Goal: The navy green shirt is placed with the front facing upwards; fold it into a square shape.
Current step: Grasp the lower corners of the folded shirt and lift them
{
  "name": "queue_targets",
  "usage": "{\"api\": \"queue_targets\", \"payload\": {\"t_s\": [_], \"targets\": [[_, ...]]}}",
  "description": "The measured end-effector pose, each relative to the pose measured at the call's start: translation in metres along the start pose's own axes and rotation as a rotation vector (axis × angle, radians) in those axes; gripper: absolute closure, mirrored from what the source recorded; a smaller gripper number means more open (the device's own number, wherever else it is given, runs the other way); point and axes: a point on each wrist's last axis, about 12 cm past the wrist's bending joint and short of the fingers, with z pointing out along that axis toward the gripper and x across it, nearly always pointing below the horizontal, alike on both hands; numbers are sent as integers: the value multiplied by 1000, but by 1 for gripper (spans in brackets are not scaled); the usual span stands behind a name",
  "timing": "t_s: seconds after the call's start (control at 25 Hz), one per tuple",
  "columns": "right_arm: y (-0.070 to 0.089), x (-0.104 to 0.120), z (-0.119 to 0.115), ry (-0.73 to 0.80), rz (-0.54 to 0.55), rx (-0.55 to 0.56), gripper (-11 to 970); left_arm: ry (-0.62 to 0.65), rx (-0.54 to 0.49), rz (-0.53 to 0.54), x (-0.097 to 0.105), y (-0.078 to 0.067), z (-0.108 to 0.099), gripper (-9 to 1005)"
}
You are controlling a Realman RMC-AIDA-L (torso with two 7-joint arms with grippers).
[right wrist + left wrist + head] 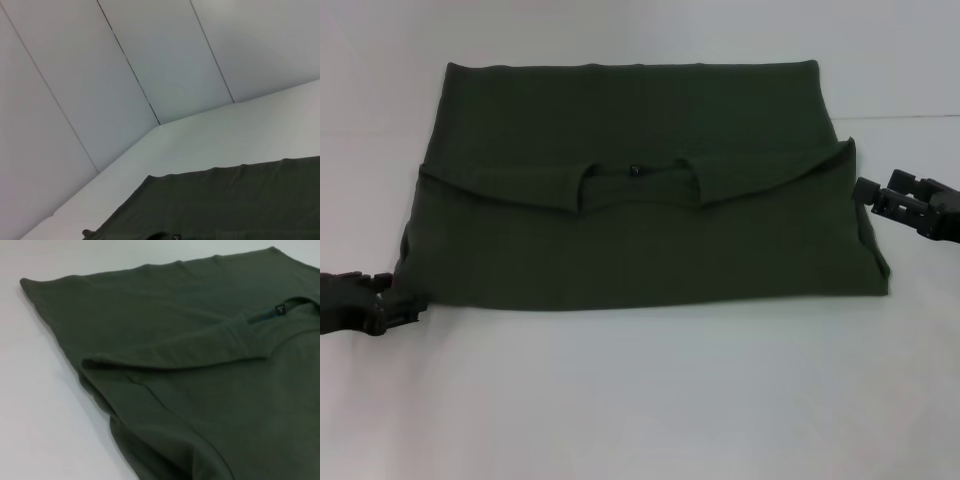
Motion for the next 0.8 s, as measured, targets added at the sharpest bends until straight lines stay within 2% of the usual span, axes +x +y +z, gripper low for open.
{"api": "queue_targets", "payload": {"t_s": [0.12, 0.32, 0.52, 0.64, 0.8], "targets": [[0, -1, 1, -2, -1, -2, 35, 4, 1, 12, -1, 0, 1, 187], [0, -1, 0, -2, 8, -3, 35, 2, 4, 24, -4, -1, 1, 398], [-3, 2, -10, 9, 12, 7, 34, -8, 9, 27, -6, -1, 2, 615], [-7, 7, -24, 38, -14, 28, 34, -24, 12, 21, -9, -2, 1, 871], [-16, 21, -49, 86, -48, 109, 34, -53, 15, 7, -11, -2, 2, 906]]}}
